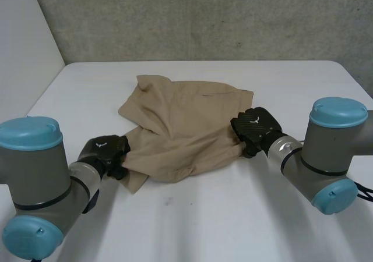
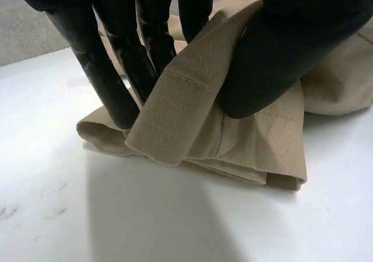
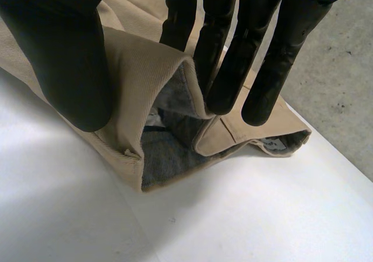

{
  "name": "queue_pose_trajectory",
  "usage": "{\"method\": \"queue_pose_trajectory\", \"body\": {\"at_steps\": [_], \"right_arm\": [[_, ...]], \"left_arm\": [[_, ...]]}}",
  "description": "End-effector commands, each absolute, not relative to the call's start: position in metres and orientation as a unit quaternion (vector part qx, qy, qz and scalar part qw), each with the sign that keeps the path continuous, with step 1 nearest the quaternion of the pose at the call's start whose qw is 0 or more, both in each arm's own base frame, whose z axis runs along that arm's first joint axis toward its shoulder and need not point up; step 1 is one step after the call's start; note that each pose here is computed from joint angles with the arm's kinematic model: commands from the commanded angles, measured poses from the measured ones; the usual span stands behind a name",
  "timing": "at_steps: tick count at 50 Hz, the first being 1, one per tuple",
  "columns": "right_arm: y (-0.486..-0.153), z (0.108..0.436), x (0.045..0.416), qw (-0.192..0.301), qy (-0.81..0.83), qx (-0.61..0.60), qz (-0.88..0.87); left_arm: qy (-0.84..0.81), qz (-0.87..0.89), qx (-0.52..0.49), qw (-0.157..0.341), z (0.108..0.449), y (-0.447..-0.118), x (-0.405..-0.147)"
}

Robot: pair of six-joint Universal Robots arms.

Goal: Fold the shorts.

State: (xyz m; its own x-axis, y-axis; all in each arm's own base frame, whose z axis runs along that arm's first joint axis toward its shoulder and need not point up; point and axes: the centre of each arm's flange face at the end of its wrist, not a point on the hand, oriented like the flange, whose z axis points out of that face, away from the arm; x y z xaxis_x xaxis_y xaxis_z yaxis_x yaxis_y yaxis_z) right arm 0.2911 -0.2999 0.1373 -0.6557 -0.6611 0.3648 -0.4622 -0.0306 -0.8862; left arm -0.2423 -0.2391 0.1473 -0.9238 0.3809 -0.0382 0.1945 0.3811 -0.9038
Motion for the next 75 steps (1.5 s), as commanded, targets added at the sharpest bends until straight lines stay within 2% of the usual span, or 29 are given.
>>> {"method": "queue_pose_trajectory", "body": {"at_steps": [1, 12, 17, 20, 24, 25, 28, 35, 37, 38, 39, 43, 48, 50, 53, 57, 60, 61, 62, 64, 65, 68, 69, 73, 75], "right_arm": [[-0.3, 0.127, 0.291, 0.083, 0.698, -0.41, -0.581], [-0.299, 0.133, 0.291, 0.085, 0.695, -0.411, -0.584], [-0.293, 0.146, 0.289, 0.082, 0.693, -0.415, -0.585], [-0.289, 0.155, 0.286, 0.082, 0.696, -0.416, -0.579], [-0.277, 0.17, 0.279, 0.077, 0.707, -0.427, -0.558], [-0.27, 0.18, 0.275, 0.071, 0.709, -0.436, -0.55], [-0.256, 0.197, 0.267, 0.055, 0.71, -0.459, -0.531], [-0.203, 0.228, 0.246, 0.036, 0.724, -0.53, -0.441], [-0.187, 0.234, 0.241, 0.039, 0.726, -0.545, -0.417], [-0.183, 0.236, 0.239, 0.04, 0.726, -0.549, -0.413], [-0.177, 0.237, 0.238, 0.041, 0.724, -0.555, -0.408], [-0.174, 0.235, 0.237, 0.043, 0.723, -0.559, -0.404], [-0.185, 0.225, 0.242, 0.04, 0.718, -0.552, -0.422], [-0.198, 0.21, 0.247, 0.033, 0.718, -0.549, -0.426], [-0.212, 0.197, 0.25, 0.026, 0.721, -0.542, -0.43], [-0.254, 0.2, 0.263, -0.013, 0.712, -0.504, -0.488], [-0.281, 0.213, 0.269, -0.045, 0.695, -0.478, -0.536], [-0.299, 0.23, 0.273, -0.063, 0.674, -0.455, -0.578], [-0.308, 0.24, 0.276, -0.072, 0.661, -0.442, -0.602], [-0.323, 0.263, 0.281, -0.084, 0.629, -0.416, -0.651], [-0.334, 0.289, 0.288, -0.087, 0.591, -0.389, -0.701], [-0.343, 0.33, 0.297, -0.085, 0.524, -0.347, -0.773], [-0.346, 0.355, 0.301, -0.085, 0.479, -0.32, -0.813], [-0.348, 0.408, 0.302, -0.083, 0.381, -0.25, -0.886], [-0.344, 0.422, 0.301, -0.081, 0.354, -0.234, -0.902]], "left_arm": [[-0.825, 0.529, -0.176, 0.088, 0.148, -0.239, -0.243], [-0.826, 0.523, -0.194, 0.076, 0.142, -0.239, -0.243], [-0.819, 0.531, -0.208, 0.066, 0.147, -0.239, -0.243], [-0.807, 0.544, -0.223, 0.057, 0.157, -0.239, -0.243], [-0.775, 0.578, -0.252, 0.037, 0.188, -0.231, -0.24], [-0.758, 0.589, -0.279, 0.016, 0.205, -0.222, -0.237], [-0.741, 0.594, -0.313, -0.009, 0.223, -0.207, -0.232], [-0.696, 0.584, -0.411, -0.068, 0.252, -0.152, -0.216], [-0.692, 0.583, -0.421, -0.071, 0.252, -0.147, -0.215], [-0.675, 0.573, -0.459, -0.083, 0.251, -0.129, -0.213], [-0.672, 0.571, -0.464, -0.085, 0.25, -0.127, -0.213], [-0.656, 0.542, -0.514, -0.106, 0.234, -0.114, -0.212], [-0.668, 0.512, -0.527, -0.116, 0.207, -0.129, -0.22], [-0.668, 0.51, -0.529, -0.118, 0.198, -0.138, -0.225], [-0.66, 0.527, -0.52, -0.129, 0.187, -0.165, -0.24], [-0.644, 0.569, -0.488, -0.154, 0.185, -0.209, -0.26], [-0.611, 0.63, -0.445, -0.178, 0.209, -0.249, -0.278], [-0.598, 0.65, -0.432, -0.184, 0.219, -0.259, -0.282], [-0.565, 0.693, -0.403, -0.193, 0.243, -0.276, -0.292], [-0.527, 0.738, -0.369, -0.202, 0.271, -0.291, -0.3], [-0.484, 0.783, -0.33, -0.208, 0.303, -0.303, -0.307], [-0.418, 0.841, -0.269, -0.213, 0.351, -0.313, -0.314], [-0.379, 0.87, -0.232, -0.215, 0.382, -0.315, -0.315], [-0.314, 0.91, -0.165, -0.214, 0.434, -0.312, -0.312], [-0.302, 0.917, -0.153, -0.212, 0.445, -0.309, -0.311]]}}
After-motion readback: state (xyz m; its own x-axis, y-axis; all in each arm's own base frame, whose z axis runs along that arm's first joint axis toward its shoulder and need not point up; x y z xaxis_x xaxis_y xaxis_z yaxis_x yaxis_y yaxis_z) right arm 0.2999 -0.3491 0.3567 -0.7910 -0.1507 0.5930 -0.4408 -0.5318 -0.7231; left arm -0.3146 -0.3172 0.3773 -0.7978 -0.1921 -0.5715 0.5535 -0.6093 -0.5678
